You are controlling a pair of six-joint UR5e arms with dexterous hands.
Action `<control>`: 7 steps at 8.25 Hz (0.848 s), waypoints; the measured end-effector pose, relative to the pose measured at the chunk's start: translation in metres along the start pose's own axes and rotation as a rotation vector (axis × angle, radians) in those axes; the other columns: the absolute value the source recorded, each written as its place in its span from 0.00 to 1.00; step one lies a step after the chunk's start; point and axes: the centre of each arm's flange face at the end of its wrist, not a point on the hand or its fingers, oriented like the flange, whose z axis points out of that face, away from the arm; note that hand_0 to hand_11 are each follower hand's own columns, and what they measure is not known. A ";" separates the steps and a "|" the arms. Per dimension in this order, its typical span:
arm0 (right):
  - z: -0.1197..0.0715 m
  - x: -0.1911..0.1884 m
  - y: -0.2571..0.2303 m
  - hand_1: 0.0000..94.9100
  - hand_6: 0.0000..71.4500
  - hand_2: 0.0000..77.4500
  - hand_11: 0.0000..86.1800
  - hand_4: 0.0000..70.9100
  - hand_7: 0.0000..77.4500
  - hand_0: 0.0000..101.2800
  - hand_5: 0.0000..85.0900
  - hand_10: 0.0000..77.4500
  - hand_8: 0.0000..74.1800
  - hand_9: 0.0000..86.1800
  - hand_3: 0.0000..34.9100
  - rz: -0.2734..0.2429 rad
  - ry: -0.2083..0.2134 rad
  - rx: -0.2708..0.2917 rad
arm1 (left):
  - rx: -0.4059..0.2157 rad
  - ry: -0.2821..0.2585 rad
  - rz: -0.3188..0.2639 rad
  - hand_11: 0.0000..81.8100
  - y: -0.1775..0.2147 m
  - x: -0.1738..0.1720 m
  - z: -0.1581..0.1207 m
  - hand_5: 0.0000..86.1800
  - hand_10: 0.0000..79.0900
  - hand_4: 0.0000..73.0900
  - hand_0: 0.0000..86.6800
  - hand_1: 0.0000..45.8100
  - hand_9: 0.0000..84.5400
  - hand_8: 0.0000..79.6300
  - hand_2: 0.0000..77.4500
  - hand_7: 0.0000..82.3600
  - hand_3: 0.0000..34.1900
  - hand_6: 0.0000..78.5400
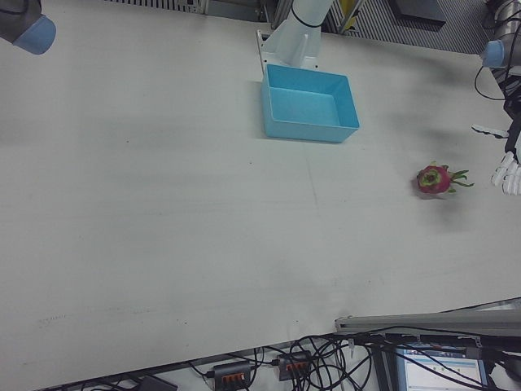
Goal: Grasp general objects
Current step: 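Move the left hand down toward the pink dragon fruit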
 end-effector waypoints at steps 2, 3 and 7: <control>0.000 0.000 0.000 0.07 0.00 0.96 0.01 0.00 0.00 0.00 0.00 0.00 0.00 0.01 0.00 0.000 0.000 -0.001 | -0.021 0.098 0.029 0.01 0.004 0.014 -0.002 0.02 0.01 0.01 0.57 0.00 0.01 0.01 0.01 0.01 0.25 0.00; 0.000 0.000 0.000 0.06 0.00 0.96 0.01 0.00 0.00 0.00 0.00 0.00 0.00 0.01 0.00 0.000 0.000 -0.001 | -0.034 0.135 0.049 0.01 0.005 0.019 0.000 0.03 0.01 0.01 0.57 0.00 0.01 0.01 0.01 0.01 0.28 0.00; 0.000 0.000 0.000 0.07 0.00 0.96 0.01 0.00 0.00 0.00 0.00 0.00 0.00 0.01 0.00 0.000 0.000 -0.001 | -0.053 0.196 0.070 0.01 -0.001 -0.021 -0.040 0.03 0.01 0.01 0.55 0.00 0.01 0.01 0.01 0.01 0.27 0.00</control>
